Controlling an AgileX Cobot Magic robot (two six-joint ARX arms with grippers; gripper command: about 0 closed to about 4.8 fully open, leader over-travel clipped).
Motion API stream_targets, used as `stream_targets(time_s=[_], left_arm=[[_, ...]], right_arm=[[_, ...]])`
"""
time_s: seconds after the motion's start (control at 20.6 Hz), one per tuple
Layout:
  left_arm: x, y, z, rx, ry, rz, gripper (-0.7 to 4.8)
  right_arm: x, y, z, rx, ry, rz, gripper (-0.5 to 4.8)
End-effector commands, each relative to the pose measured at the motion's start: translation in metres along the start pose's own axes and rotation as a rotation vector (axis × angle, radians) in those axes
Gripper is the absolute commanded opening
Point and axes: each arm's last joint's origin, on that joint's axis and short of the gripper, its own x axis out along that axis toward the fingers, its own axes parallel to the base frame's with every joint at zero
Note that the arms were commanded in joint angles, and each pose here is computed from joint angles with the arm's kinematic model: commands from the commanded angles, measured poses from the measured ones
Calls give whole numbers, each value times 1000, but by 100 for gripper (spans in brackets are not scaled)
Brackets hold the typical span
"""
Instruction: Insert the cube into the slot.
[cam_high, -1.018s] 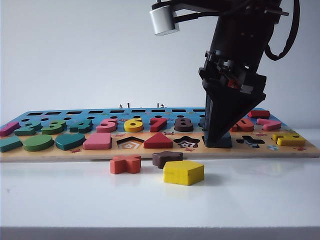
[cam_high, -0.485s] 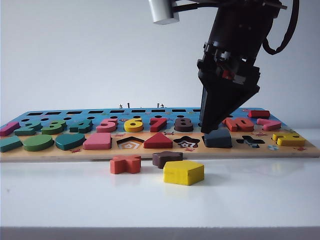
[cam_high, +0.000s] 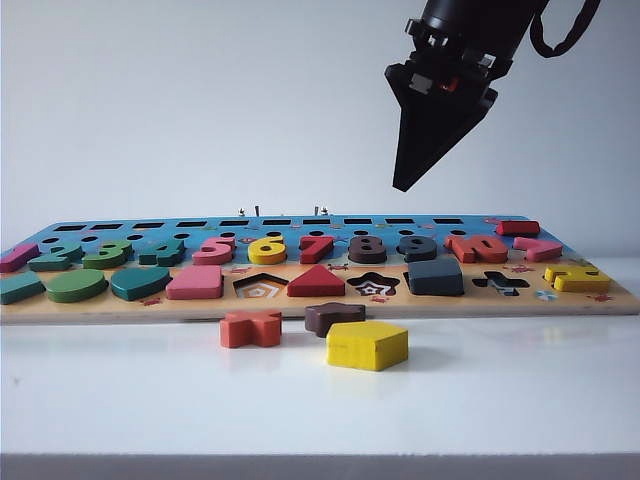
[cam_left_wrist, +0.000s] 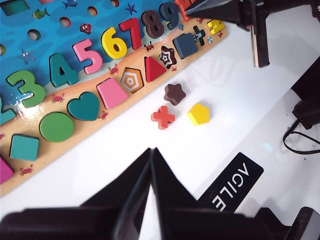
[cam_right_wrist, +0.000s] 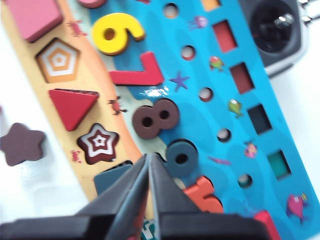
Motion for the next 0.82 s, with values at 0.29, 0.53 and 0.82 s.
stream_targets(time_s=[0.29, 0.53, 0.82], left_arm=[[-1, -1, 2, 14, -17, -8, 17], [-1, -1, 2, 13, -16, -8, 17], [-1, -1, 2, 18, -17, 1, 17]], right_arm=[[-2, 1, -14, 458, 145, -29, -6], [-2, 3, -18, 552, 197, -26, -8], [14, 4, -23, 643, 288, -27, -8]])
